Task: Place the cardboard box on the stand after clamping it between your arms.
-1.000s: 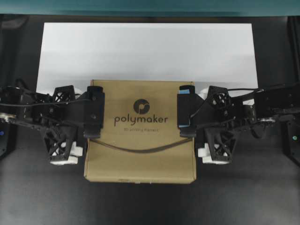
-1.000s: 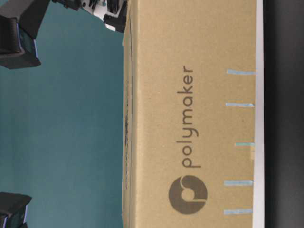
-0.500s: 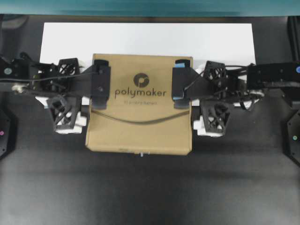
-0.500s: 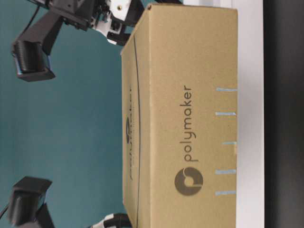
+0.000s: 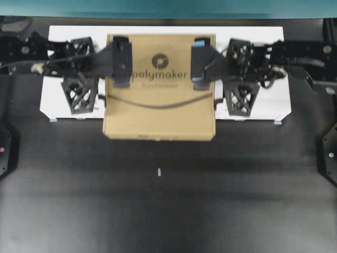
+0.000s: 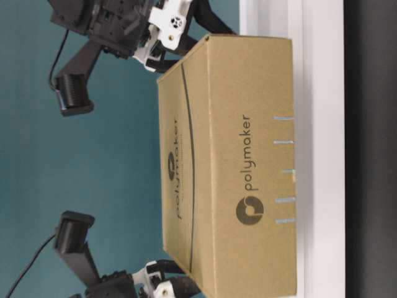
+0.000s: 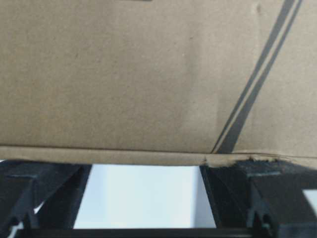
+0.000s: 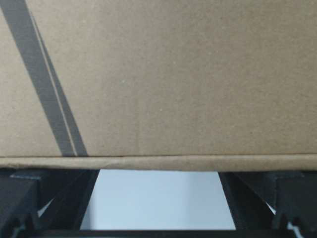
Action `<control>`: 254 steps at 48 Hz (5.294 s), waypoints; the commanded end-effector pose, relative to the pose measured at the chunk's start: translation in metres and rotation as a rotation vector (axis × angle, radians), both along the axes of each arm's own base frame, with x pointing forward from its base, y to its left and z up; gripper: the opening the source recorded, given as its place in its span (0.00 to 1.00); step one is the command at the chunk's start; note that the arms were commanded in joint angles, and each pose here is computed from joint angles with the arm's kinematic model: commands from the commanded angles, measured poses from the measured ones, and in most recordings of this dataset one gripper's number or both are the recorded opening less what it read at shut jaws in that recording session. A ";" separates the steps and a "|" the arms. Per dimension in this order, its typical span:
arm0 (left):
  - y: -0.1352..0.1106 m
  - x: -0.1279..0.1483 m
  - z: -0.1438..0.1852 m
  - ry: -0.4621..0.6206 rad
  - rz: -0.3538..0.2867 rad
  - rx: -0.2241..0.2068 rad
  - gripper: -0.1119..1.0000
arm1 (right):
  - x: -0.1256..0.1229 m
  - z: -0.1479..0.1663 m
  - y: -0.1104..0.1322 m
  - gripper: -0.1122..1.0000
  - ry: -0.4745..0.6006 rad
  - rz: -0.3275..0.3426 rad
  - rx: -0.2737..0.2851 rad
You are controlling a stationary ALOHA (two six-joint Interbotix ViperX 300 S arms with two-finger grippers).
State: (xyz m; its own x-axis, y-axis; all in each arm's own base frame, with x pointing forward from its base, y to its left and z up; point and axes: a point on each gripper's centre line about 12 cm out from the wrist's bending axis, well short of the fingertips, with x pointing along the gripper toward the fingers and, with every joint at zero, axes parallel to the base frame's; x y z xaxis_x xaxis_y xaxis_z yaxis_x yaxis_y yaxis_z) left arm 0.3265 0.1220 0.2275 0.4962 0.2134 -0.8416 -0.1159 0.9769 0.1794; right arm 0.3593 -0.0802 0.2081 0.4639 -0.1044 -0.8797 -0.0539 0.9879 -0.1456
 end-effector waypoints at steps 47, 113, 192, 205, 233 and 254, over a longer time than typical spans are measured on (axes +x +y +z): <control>0.058 0.006 -0.002 -0.058 -0.024 0.144 0.78 | 0.007 -0.024 -0.054 0.83 -0.025 0.024 -0.095; -0.064 -0.115 0.088 -0.698 -0.073 0.165 0.78 | -0.089 0.047 0.026 0.83 -0.469 -0.117 0.031; -0.125 -0.182 0.098 -0.959 -0.179 -0.170 0.72 | -0.215 0.083 0.087 0.83 -0.971 0.008 0.268; -0.123 -0.185 0.093 -0.958 -0.164 -0.170 0.72 | -0.227 0.077 0.083 0.83 -1.008 -0.012 0.259; -0.117 -0.182 0.084 -0.937 -0.119 -0.151 0.72 | -0.228 0.066 0.081 0.83 -0.996 -0.027 0.249; -0.116 -0.176 0.079 -0.955 -0.123 -0.148 0.72 | -0.228 0.061 0.079 0.83 -0.996 -0.040 0.244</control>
